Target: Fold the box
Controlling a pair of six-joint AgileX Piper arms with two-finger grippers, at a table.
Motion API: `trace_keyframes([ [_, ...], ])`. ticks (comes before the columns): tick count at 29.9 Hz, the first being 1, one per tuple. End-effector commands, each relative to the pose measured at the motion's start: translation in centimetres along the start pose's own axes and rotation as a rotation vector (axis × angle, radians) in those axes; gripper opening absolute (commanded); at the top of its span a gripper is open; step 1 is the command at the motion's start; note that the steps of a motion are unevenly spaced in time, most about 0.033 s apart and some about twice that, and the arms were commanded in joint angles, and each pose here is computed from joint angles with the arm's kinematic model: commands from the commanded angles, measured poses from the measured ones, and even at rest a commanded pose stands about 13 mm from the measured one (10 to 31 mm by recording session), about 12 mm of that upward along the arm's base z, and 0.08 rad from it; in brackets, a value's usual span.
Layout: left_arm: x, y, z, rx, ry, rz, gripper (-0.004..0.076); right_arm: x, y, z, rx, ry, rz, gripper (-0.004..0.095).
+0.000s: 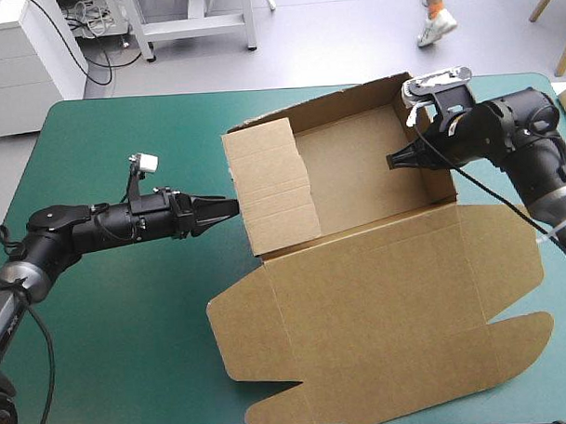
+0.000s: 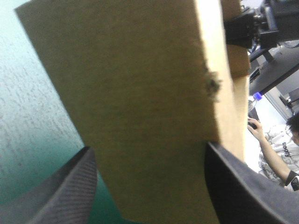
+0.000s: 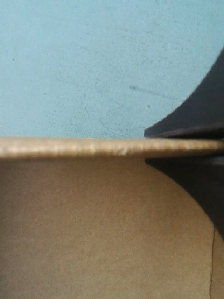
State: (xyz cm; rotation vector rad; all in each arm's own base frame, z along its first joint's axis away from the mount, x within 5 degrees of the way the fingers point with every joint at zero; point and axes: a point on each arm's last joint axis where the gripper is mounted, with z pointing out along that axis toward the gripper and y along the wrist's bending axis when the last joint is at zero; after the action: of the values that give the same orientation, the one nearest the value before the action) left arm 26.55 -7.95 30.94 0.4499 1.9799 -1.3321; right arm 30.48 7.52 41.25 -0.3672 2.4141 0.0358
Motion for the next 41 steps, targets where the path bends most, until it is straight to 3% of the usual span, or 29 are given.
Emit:
trace_keyframes([
  [1,-1.3,-2.3,-0.6,0.097,-0.087,0.025,0.0474,-1.2,-0.1,-1.0,-0.002,-0.113,0.012,-0.0021],
  [11,-1.8,-2.0,-0.6,0.070,-0.135,-0.050,0.0474,-1.5,0.4,0.1,-0.046,-0.117,0.033,-0.0020],
  [27,-6.7,-3.4,-2.2,-0.371,0.012,-0.049,0.0467,-2.6,6.1,-0.1,-0.050,-0.232,0.007,-0.0019],
  [37,-6.4,-4.3,0.5,-0.672,0.059,0.060,0.0324,-2.4,6.5,1.3,-0.065,-0.181,0.032,-0.0019],
  [41,-6.0,-3.8,1.0,-0.790,0.085,0.070,0.0140,-2.2,6.7,2.3,-0.066,-0.142,0.033,-0.0019],
])
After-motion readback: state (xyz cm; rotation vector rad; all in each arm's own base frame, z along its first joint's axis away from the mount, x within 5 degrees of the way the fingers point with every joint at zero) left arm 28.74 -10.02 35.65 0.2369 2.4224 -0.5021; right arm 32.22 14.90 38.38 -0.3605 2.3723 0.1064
